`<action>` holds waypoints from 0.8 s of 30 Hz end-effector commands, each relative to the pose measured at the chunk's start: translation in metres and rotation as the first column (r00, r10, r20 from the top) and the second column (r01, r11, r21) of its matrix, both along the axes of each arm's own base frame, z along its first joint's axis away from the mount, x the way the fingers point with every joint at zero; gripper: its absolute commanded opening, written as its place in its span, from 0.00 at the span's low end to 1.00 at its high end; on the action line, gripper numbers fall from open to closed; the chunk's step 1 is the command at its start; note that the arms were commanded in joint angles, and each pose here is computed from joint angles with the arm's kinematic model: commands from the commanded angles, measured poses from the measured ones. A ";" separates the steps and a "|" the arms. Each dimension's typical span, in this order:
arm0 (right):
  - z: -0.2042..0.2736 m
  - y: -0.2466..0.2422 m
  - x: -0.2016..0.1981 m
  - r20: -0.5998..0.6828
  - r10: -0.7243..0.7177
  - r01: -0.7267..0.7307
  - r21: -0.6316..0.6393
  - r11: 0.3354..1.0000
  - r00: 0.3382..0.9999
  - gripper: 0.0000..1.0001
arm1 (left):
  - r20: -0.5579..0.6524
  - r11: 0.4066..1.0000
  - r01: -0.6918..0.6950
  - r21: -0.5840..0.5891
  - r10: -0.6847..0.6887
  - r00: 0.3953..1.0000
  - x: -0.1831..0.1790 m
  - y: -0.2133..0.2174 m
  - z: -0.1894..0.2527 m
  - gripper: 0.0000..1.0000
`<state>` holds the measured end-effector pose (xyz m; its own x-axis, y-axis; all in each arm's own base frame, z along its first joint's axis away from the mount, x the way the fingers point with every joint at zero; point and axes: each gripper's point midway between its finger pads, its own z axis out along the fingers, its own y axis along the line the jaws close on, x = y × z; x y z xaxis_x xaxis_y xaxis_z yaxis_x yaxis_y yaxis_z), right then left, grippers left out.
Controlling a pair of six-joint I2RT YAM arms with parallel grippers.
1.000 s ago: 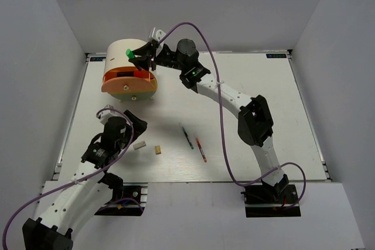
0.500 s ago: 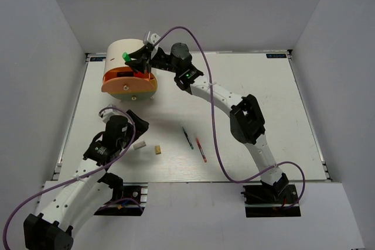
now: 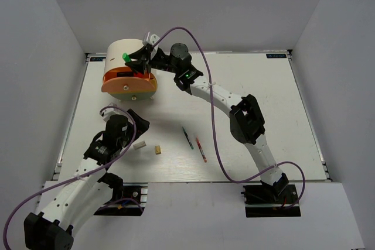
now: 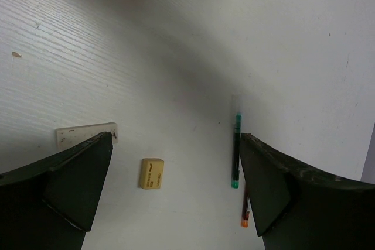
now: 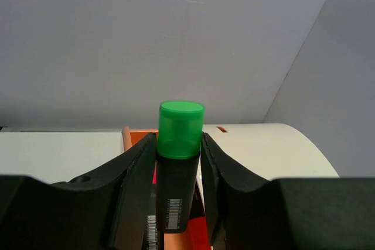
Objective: Sort the stationery into containers
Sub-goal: Place the pen in the drawer.
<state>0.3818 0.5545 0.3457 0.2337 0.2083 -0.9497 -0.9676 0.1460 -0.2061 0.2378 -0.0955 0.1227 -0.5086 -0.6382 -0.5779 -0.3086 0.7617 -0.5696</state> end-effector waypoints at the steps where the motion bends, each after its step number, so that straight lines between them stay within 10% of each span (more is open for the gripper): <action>1: 0.016 -0.001 -0.006 0.051 0.000 -0.002 0.034 0.999 0.999 0.42 | 0.016 1.000 0.012 -0.002 -0.012 1.000 0.003 -0.002 0.002 1.00; 24: 0.046 -0.027 -0.019 0.092 -0.007 0.003 0.049 0.999 0.996 0.50 | 0.060 1.000 0.010 -0.007 -0.010 0.998 0.019 -0.006 0.018 1.00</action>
